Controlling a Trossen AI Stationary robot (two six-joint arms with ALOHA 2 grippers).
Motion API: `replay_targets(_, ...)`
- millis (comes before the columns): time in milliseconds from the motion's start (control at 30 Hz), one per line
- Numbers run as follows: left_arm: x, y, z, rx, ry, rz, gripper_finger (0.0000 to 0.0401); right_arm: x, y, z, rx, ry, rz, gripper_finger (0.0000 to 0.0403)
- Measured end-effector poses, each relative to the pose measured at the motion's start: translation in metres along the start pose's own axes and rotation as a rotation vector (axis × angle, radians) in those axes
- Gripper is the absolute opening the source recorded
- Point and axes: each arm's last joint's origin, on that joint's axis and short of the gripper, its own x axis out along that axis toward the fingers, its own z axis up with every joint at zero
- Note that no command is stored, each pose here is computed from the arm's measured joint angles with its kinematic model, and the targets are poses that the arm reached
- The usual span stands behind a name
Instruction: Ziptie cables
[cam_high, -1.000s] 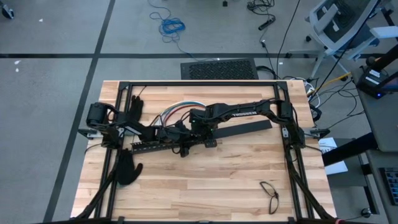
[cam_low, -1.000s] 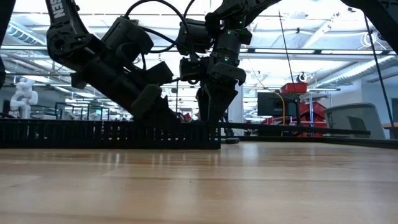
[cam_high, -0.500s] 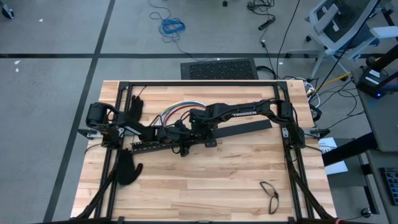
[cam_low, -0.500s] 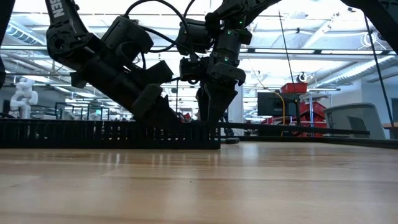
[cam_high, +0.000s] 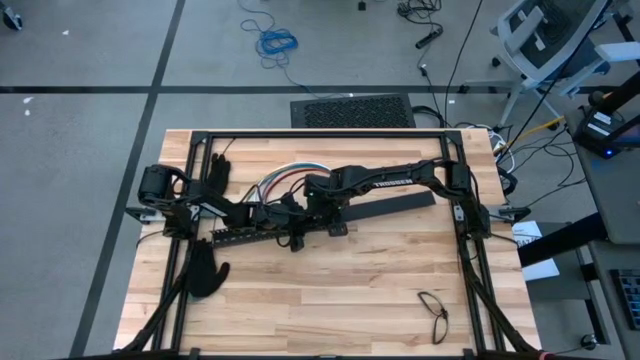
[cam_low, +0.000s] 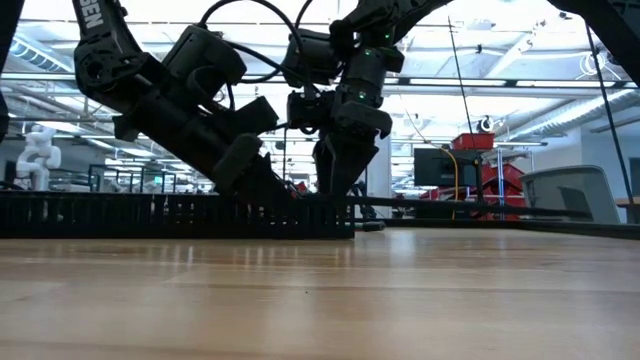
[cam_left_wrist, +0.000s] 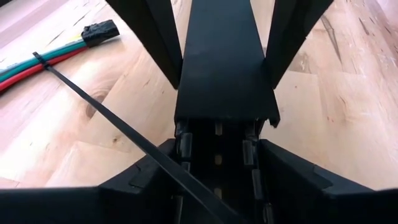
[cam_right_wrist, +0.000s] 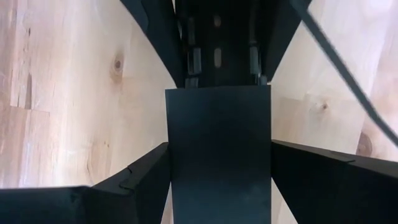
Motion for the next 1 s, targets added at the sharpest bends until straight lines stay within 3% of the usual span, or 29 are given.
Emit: replay_targets(1000,0.0004,-0.0002,0.0019,-0.001,-0.007,0.003,0.021,-0.0002,-0.0006,0.0037,-0.025,-0.038,-0.004,0.0244)
